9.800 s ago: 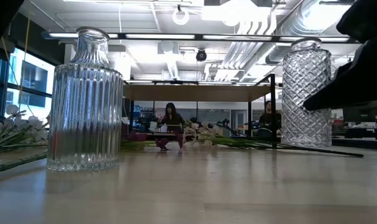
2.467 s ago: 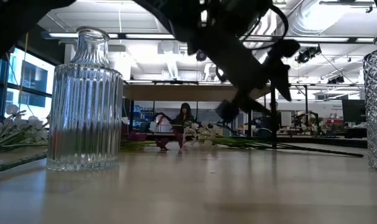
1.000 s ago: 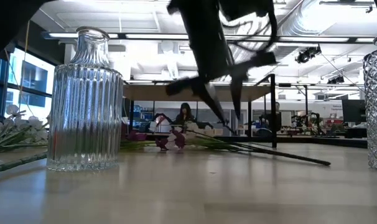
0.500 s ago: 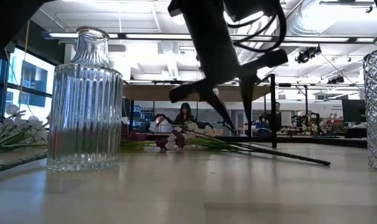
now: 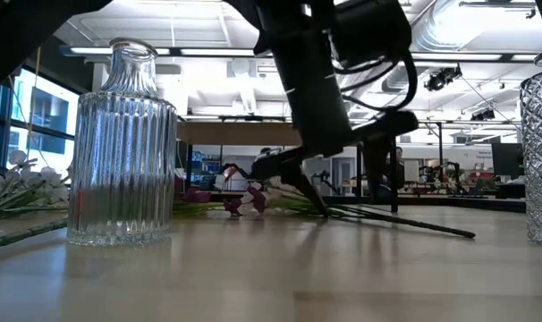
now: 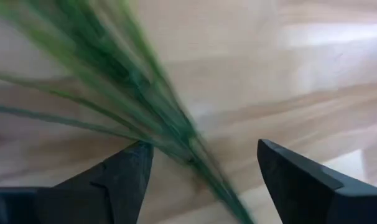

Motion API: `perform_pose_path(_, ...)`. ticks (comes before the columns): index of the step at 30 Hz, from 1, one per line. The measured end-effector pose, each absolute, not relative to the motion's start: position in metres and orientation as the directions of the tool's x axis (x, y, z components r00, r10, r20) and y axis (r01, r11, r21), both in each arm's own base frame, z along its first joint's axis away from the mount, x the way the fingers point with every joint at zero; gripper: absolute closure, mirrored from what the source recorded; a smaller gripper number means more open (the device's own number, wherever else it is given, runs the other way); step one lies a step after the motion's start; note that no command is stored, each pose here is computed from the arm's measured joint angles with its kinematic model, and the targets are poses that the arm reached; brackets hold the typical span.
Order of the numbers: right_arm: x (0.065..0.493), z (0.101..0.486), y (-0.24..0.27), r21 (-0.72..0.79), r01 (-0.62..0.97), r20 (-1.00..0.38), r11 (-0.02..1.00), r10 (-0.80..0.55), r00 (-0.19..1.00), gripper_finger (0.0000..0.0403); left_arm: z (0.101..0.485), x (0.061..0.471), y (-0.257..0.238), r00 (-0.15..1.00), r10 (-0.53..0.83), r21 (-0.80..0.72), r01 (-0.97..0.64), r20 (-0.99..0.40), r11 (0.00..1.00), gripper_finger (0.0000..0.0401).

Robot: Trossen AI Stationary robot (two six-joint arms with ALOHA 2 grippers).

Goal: Pick and place flowers into a vace then onto a shelf
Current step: Put the right white flowers into the the right transparent vase

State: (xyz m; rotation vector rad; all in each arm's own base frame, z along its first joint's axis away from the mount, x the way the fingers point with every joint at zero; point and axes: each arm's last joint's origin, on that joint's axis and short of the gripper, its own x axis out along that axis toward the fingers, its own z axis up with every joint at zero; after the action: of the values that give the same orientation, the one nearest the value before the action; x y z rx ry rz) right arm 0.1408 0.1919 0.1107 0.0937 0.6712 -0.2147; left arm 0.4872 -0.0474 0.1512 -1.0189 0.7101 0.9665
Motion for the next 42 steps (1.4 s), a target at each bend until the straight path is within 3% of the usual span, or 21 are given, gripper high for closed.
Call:
perform_pose_path(6,0.141,0.111,0.192,0.016,0.227,-0.626,0.974,-0.168,0.762,0.0145,0.144,0.484,-0.042,0.363,0.357,-0.311,-0.930,-0.861,0.195,0.0116)
perform_pose_path(14,0.141,0.111,0.192,0.015,0.228,-0.625,0.974,-0.169,0.762,0.0145,0.141,0.478,-0.033,0.289,0.395,-0.233,-0.955,-0.872,0.183,0.0251)
perform_pose_path(22,0.141,0.111,0.192,0.014,0.228,-0.625,0.974,-0.170,0.762,0.0145,0.139,0.478,-0.031,0.281,0.390,-0.180,-0.944,-0.877,0.275,0.0366)
perform_pose_path(31,0.141,0.111,0.192,0.013,0.228,-0.625,0.974,-0.170,0.762,0.0145,0.158,0.484,-0.047,0.392,0.360,-0.275,-0.902,-0.847,0.334,0.0368)
perform_pose_path(37,0.140,0.111,0.192,0.014,0.223,-0.632,0.975,-0.164,0.757,0.0145,0.231,0.497,-0.077,0.598,0.447,-0.395,-0.790,-0.666,0.468,0.0368)
perform_pose_path(42,0.140,0.110,0.192,0.005,0.215,-0.634,0.977,-0.163,0.756,0.0145,0.291,0.495,-0.100,0.682,0.529,-0.381,-0.726,-0.505,0.572,0.0368)
